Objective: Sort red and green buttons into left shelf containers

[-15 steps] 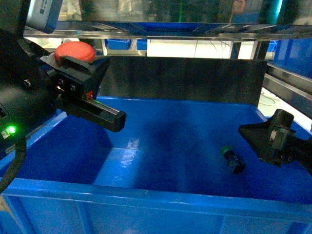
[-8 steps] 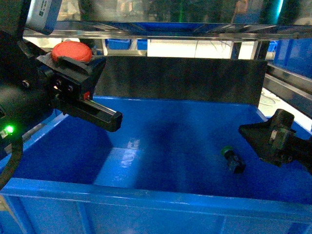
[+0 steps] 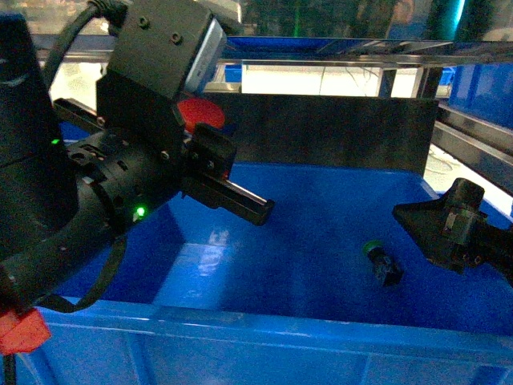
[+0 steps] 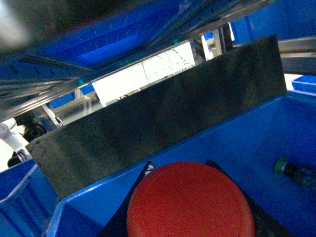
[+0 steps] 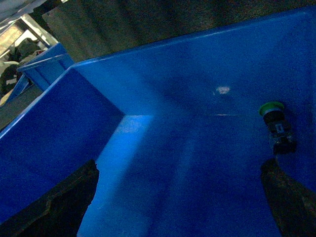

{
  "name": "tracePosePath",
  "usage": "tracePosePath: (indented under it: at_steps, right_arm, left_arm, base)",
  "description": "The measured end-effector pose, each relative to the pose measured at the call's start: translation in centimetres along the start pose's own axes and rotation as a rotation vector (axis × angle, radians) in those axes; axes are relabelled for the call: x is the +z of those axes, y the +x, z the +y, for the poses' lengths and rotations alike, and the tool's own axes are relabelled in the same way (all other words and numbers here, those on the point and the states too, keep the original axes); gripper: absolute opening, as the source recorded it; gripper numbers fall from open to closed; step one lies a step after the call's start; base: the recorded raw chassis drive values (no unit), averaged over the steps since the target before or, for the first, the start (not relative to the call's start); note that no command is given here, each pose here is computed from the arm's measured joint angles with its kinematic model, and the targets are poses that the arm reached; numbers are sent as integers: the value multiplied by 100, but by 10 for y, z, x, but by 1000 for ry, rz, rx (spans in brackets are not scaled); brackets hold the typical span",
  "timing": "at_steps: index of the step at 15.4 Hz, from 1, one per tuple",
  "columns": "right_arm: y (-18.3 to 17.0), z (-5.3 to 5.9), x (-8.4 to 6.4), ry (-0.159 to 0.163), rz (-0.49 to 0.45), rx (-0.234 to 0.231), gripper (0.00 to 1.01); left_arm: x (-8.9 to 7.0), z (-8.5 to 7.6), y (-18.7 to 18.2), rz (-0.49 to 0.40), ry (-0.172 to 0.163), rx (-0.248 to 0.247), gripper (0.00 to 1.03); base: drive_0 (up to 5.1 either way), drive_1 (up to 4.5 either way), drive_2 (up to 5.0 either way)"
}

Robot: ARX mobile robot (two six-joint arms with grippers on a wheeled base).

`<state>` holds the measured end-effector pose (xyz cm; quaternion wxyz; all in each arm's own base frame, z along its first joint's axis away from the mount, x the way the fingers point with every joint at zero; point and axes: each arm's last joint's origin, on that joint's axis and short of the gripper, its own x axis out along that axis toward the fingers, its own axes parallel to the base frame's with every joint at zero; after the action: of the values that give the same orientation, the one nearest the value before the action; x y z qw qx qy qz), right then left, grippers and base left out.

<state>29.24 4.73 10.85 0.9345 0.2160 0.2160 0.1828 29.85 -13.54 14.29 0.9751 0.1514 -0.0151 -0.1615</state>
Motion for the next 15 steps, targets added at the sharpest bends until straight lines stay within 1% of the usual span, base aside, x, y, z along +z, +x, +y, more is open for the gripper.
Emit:
tracePosePath:
  at_steps: [2,3,6,8,9,10,12,14,15]
  right_arm:
    - [0,0,0,0,0,0,98]
    - [0,0,0,0,0,0,98]
    - [0,0,0,0,0,0,98]
    - [0,0,0,0,0,0,98]
    - [0,0,0,0,0,0,98]
    - [0,0,0,0,0,0,98]
    - [0,0,0,0,0,0,98]
    - [0,0,0,0,0,0,98]
    - [0,0,0,0,0,0,98]
  left_arm:
    - [-9,-4,11,33,24,7,25]
    - [-16,-5,16,55,27,9,25]
    - [-29,-7,35,113,30,-10,25]
    - [-32,-9,45,122,25,-12,25]
    - [-34,-11,48,138,18,-22,25]
    - [-38,-12,50,143,5,-22,25]
    - [-52,-14,53,166,-5,-26,25]
    - [-57,-14,55,175,-5,-23,25]
    - [-57,-14,55,172,-7,-22,35]
  base:
    - [0,0,0]
    - [0,0,0]
    - [0,0,0]
    - [0,0,0]
    - [0,0,0]
    - [0,0,0]
    - [0,0,0]
    - [0,0,0]
    - [0,0,0]
